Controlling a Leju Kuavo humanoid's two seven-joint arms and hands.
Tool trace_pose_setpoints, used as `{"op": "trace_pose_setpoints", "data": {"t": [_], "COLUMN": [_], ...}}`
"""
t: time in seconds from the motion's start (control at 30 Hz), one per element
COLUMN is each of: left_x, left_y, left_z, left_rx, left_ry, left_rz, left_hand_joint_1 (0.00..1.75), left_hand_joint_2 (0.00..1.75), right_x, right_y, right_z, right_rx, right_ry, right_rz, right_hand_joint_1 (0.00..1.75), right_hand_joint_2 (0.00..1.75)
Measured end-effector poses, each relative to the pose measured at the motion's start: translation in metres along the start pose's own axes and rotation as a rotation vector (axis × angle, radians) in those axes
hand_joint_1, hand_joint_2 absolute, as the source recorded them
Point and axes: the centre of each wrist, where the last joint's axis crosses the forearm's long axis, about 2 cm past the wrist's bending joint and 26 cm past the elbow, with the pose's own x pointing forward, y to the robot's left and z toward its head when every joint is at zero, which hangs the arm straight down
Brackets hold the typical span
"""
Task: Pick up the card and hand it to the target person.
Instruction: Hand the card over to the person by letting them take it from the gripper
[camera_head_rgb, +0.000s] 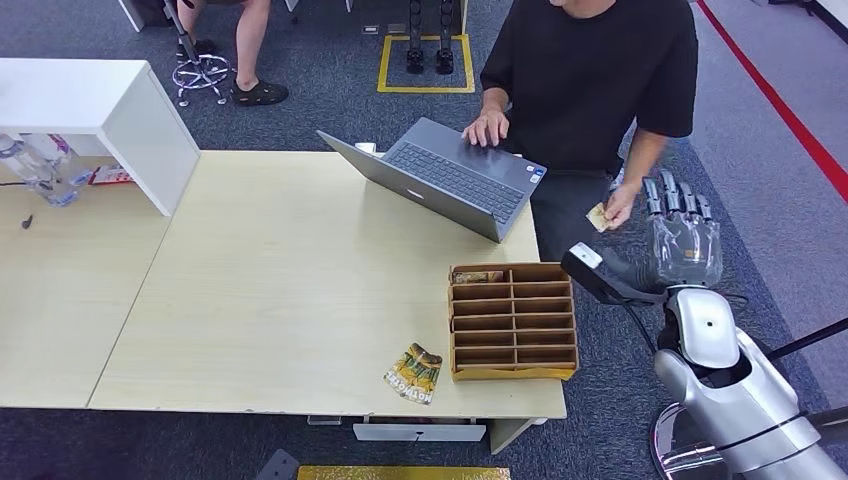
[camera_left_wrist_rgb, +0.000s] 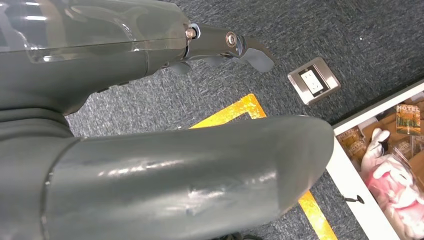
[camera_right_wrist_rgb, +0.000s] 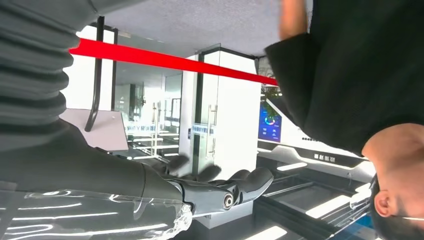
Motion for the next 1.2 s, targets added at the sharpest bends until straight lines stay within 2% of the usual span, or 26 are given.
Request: {"op": "trace_pose_setpoints", "data": {"t": [0.2, 0.33, 0.47, 0.63, 0.73, 0.87, 1.03, 1.2], "left_x": [0.0, 0.0, -0.001, -0.006, -0.007, -0.009, -0.012, -0.019], "left_y": [0.0, 0.0, 0.0, -0.003, -0.004, -0.005, -0.007, -0.011], "left_z": [0.0, 0.0, 0.0, 0.003, 0.004, 0.005, 0.007, 0.011], "left_rx": [0.0, -0.001, 0.001, 0.002, 0.004, 0.007, 0.024, 0.039], "left_ry": [-0.001, -0.001, -0.001, 0.002, 0.002, 0.005, 0.008, 0.018], "left_rz": [-0.001, -0.003, -0.005, 0.0, 0.002, 0.005, 0.022, 0.044], "left_hand_joint_1": [0.0, 0.0, 0.0, 0.0, 0.0, 0.0, 0.0, 0.0], "left_hand_joint_2": [0.0, 0.0, 0.0, 0.0, 0.0, 0.0, 0.0, 0.0], "right_x": [-0.003, -0.004, -0.005, 0.005, 0.011, 0.018, 0.033, 0.061], "right_y": [0.002, 0.003, 0.002, -0.003, -0.005, -0.007, -0.009, -0.009], "right_z": [0.0, 0.001, 0.004, 0.013, 0.017, 0.02, 0.03, 0.058], "right_rx": [0.004, -0.011, -0.06, -0.165, -0.188, -0.192, -0.187, -0.181], "right_ry": [0.011, 0.031, 0.063, 0.101, 0.111, 0.117, 0.101, 0.081], "right_rz": [0.003, -0.048, -0.176, -0.446, -0.508, -0.582, -0.885, -1.213], "right_hand_joint_1": [0.0, 0.0, 0.0, 0.0, 0.0, 0.0, 0.0, 0.0], "right_hand_joint_2": [0.0, 0.0, 0.0, 0.0, 0.0, 1.75, 1.75, 1.75]}}
